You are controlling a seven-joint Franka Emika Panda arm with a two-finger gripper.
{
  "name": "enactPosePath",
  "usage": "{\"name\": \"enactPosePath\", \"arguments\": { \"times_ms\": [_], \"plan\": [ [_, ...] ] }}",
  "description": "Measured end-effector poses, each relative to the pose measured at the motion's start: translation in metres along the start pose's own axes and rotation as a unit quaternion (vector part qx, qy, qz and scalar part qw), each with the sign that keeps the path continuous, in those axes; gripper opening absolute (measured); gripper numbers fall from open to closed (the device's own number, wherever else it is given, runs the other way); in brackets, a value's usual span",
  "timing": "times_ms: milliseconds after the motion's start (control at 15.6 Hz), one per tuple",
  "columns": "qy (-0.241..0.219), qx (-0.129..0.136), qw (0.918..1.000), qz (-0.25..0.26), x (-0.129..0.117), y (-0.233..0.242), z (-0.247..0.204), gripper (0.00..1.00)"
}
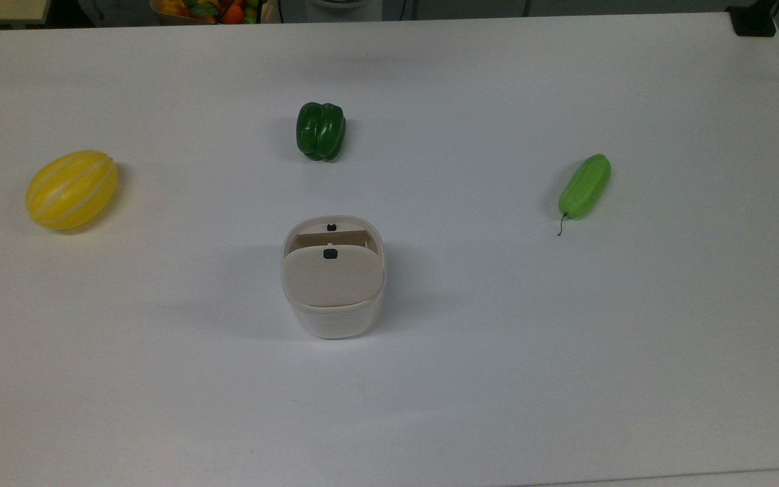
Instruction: Close garbage bin
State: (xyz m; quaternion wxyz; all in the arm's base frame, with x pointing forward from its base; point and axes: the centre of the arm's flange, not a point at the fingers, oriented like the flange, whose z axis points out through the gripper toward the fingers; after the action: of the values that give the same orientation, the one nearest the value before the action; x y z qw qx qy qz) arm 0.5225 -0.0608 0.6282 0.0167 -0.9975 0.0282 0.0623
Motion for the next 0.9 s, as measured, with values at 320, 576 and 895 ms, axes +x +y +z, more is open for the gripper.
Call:
{"name": "enactPosePath", "arguments": {
  "times_ms": [320,576,895],
  "plan": [
    [-0.003,0.001,1.0000,-0.002,-0.0012,0.0032,-0.0004,1.00],
    [-0.004,0.001,1.0000,-0.002,-0.0015,0.0049,-0.0004,1.00],
    [-0.004,0.001,1.0000,-0.003,-0.0015,0.0048,-0.0004,1.00]
  ]
}}
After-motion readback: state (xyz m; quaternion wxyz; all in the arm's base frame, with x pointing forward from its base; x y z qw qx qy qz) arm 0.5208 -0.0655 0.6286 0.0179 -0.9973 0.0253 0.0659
